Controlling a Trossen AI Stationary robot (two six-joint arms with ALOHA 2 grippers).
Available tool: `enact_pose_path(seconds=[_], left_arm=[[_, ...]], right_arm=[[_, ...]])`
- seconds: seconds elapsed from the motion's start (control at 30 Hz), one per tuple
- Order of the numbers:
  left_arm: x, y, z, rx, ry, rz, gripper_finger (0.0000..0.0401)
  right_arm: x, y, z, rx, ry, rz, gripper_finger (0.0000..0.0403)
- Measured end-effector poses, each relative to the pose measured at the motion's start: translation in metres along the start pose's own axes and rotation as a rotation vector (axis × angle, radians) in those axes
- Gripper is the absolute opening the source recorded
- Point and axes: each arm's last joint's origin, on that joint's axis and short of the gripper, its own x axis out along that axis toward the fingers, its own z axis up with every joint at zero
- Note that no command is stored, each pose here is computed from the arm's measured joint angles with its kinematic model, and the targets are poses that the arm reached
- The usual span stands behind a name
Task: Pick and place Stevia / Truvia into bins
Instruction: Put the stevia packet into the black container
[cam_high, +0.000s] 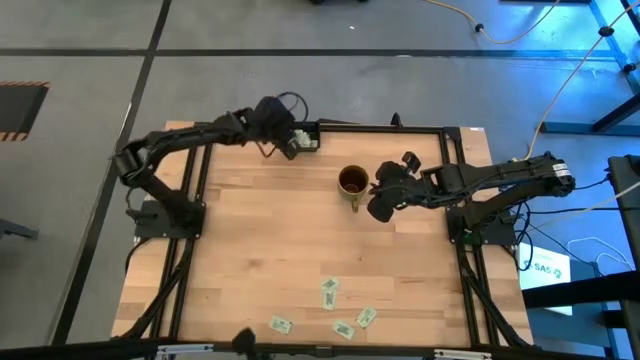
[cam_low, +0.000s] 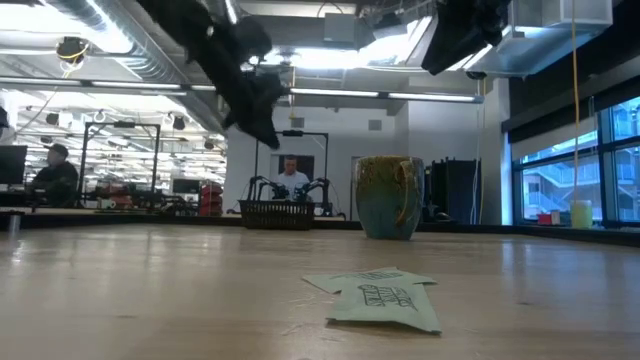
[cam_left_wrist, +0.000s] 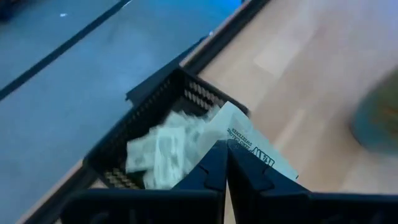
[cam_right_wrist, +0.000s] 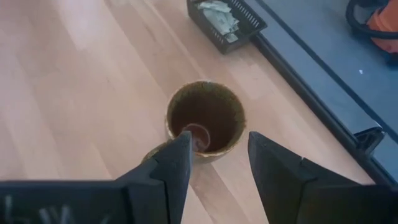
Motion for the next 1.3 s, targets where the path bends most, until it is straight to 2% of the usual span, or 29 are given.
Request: enact_pose_path(seconds=[0.2,0.37,0.5,0.67,0.9,1.03,1.13,1.2,1.3], left_arm=[[0.041,0.038,-0.009,-0.030,0.048,0.007,0.0003],[0.065,0.056,-0.020,-0.048,0.098,0.039,0.0003],[0.075,0.064,-0.025,-0.060,0.116,0.045,0.0003],[0.079,0.065,-0.027,-0.015,0.124,0.044,0.0005],[0.078,0.064,-0.027,-0.008,0.121,0.033,0.0039],[0.067,0.062,-0.017,-0.041,0.057,-0.032,0.0066],[0.049,0.055,-0.005,-0.026,-0.017,-0.137,0.0082],[0.033,0.044,0.002,0.034,-0.069,-0.253,0.0090],[0.005,0.013,0.010,0.179,-0.131,-0.451,0.0097]], right_arm=[[0.002,-0.003,0.002,0.049,-0.005,-0.018,0.0162],[0.005,-0.007,0.004,0.084,-0.006,-0.033,0.0162],[0.008,-0.011,0.006,0.102,-0.011,-0.042,0.0162],[0.009,-0.013,0.008,0.111,-0.009,-0.052,0.0162],[0.009,-0.013,0.007,0.113,-0.008,-0.052,0.0162],[0.009,-0.014,0.007,0.112,-0.008,-0.053,0.0162],[0.009,-0.014,0.007,0.107,-0.007,-0.053,0.0162],[0.009,-0.014,0.007,0.101,-0.007,-0.053,0.0162],[0.009,-0.014,0.007,0.076,-0.005,-0.053,0.0162]])
